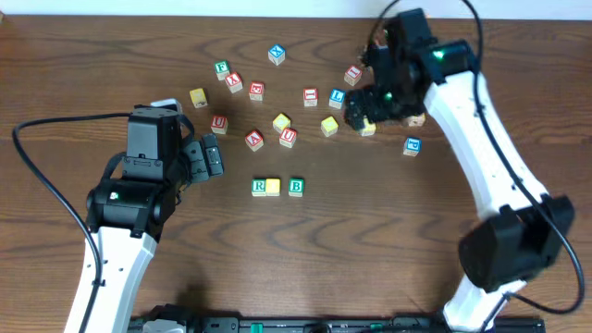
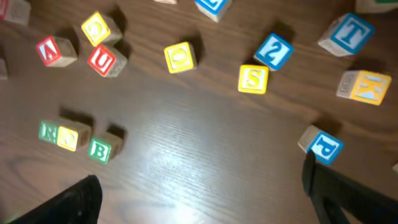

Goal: Spell out ROBOT
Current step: 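Reach the right gripper to the yellow O block at back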

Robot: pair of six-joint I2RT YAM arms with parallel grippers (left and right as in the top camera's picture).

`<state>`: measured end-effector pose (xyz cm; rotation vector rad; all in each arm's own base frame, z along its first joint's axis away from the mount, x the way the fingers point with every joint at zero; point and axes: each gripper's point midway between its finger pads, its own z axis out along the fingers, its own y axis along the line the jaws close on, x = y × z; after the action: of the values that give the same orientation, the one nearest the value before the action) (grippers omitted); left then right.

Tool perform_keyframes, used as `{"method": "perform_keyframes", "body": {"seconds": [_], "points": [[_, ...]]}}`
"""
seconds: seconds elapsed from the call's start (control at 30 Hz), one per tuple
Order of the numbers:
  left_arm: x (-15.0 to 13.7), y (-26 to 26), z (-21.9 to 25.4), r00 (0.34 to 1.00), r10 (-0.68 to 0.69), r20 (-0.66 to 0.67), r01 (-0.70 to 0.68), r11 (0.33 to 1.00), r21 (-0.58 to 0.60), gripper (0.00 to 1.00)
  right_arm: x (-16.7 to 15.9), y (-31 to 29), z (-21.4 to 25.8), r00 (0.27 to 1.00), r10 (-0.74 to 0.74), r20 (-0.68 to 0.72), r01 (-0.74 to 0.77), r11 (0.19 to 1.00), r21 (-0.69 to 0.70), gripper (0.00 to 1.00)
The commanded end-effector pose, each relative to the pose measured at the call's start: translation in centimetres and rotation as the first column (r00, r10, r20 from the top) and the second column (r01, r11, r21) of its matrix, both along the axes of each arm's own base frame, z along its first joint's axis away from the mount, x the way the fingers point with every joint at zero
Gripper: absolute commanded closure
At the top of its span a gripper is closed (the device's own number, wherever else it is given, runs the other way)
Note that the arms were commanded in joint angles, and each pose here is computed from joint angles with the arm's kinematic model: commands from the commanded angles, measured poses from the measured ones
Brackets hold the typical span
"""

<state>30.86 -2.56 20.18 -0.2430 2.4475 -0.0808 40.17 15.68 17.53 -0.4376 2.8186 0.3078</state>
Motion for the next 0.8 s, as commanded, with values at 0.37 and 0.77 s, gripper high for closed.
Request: {"method": "perform_keyframes", "body": {"seconds": [0.37,0.77], "points": [[0.3,0.2,0.8,1.000,0.000,0.019,0.000,1.000,0.005,0.01,1.4,4.2,-4.8,0.995,0.076,-0.061,-0.082,0.993,-0.090,0.01],[0.3,0.2,0.8,1.000,0.000,0.019,0.000,1.000,0.005,0.01,2.5,4.9,-8.8,0.997,-0.004,-0.074,-0.008,0.986,-0.166,0.29]]}}
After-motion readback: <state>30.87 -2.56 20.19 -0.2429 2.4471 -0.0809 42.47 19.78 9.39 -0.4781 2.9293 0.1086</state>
